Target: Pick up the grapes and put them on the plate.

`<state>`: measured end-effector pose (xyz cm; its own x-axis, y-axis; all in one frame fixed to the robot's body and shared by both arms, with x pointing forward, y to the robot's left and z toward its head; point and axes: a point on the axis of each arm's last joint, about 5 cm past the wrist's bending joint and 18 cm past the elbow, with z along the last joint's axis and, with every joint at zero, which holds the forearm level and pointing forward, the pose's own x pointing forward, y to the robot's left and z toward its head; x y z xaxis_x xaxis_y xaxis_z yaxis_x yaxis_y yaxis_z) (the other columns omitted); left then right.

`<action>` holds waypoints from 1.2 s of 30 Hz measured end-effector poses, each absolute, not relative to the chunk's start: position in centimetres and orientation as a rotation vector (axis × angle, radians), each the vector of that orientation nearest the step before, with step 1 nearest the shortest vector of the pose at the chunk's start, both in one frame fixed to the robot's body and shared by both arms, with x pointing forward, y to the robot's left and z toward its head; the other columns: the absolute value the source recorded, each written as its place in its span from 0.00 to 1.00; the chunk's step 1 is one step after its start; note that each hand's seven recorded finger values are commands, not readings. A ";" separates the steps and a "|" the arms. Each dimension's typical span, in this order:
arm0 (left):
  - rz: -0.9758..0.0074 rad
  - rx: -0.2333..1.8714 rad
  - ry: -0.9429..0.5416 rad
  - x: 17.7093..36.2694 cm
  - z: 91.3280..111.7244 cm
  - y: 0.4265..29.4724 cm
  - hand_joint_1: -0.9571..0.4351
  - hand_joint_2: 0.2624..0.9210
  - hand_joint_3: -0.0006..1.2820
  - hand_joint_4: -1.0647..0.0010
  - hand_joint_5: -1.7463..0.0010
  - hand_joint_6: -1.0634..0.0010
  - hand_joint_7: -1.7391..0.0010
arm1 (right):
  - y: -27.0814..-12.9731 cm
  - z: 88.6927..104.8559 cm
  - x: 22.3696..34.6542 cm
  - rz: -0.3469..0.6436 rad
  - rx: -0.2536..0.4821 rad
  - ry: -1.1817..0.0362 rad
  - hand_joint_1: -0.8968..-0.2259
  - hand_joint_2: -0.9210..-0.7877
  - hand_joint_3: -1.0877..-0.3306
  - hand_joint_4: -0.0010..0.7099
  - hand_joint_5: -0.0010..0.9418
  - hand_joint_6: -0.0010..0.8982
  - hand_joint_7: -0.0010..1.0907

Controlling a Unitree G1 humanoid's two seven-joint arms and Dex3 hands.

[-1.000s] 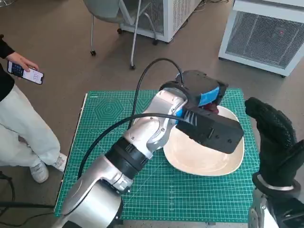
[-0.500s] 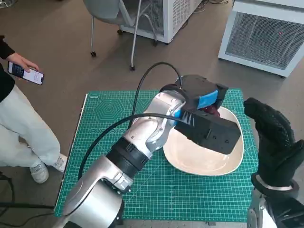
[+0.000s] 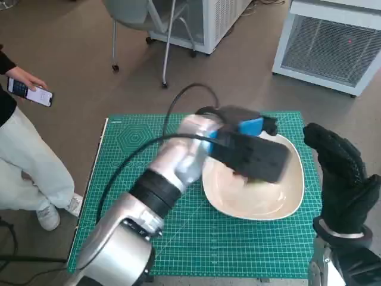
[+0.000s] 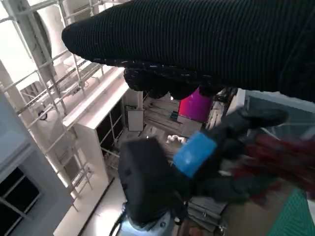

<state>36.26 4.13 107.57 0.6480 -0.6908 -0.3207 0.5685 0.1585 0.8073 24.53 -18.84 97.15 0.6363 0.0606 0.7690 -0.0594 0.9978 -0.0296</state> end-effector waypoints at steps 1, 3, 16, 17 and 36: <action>-0.909 1.022 -0.129 36.4 107.3 4.6 0.11 1.00 0.39 1.00 0.99 0.95 1.00 | -18.8 97.1 24.6 0.069 -0.001 -0.877 0.57 0.00 0.52 0.54 0.00 0.02 0.60; -0.909 0.892 -0.122 36.6 106.6 5.5 0.11 1.00 0.42 1.00 1.00 0.95 1.00 | -18.8 97.1 24.6 0.072 0.001 -0.874 0.58 0.00 0.52 0.54 0.00 0.03 0.60; -0.778 0.066 -0.080 36.4 99.8 10.9 0.13 1.00 0.46 0.98 0.99 0.89 0.98 | -18.5 97.0 25.0 0.092 0.006 -0.868 0.57 0.00 0.52 0.55 0.01 0.03 0.60; -0.764 0.013 -0.085 36.4 99.4 11.3 0.13 1.00 0.45 0.97 0.99 0.88 0.98 | -18.4 97.0 25.0 0.093 0.007 -0.868 0.57 0.00 0.52 0.55 0.01 0.03 0.60; -0.568 -0.295 -0.391 34.5 97.2 18.1 0.29 1.00 0.32 0.84 0.98 0.79 0.97 | -18.2 97.3 25.4 0.120 0.015 -0.872 0.56 0.00 0.53 0.55 0.01 0.04 0.58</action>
